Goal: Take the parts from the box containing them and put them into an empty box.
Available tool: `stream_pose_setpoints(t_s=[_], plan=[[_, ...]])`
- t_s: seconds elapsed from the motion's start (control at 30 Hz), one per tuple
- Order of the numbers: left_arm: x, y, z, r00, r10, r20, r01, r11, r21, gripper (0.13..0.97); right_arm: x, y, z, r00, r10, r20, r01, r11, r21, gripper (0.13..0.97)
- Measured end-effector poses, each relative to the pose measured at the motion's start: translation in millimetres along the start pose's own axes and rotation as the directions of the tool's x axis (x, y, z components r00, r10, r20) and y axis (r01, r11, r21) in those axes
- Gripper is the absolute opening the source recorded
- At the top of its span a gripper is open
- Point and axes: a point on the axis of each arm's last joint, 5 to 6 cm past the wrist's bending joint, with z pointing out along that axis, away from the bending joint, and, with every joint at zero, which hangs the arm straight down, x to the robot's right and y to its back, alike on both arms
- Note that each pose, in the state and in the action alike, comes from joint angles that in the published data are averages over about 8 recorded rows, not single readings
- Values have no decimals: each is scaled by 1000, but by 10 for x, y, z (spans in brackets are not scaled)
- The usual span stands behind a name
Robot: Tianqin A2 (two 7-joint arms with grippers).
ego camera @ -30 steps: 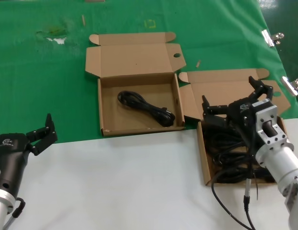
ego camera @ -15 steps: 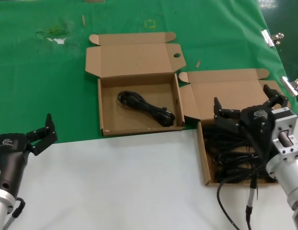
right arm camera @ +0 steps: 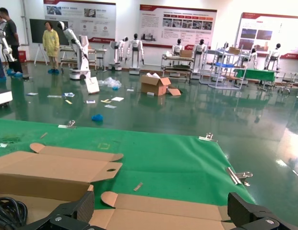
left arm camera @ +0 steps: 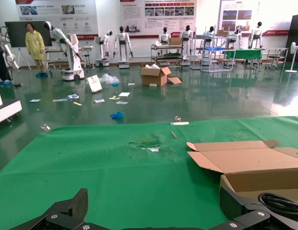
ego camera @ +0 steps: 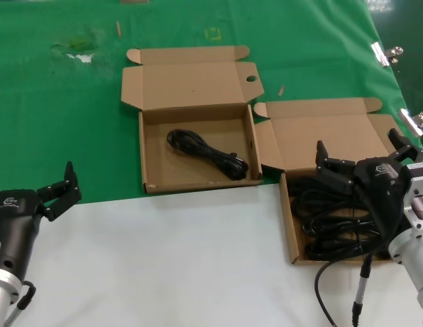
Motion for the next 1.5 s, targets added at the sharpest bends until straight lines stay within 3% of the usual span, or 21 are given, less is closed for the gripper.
stream_pose_setpoints(t_s=[1.5], plan=[[0,0,0,1000,0,0,0,1000,0,966,0,0,-2,1000,1,0,-1,1000,0,966]])
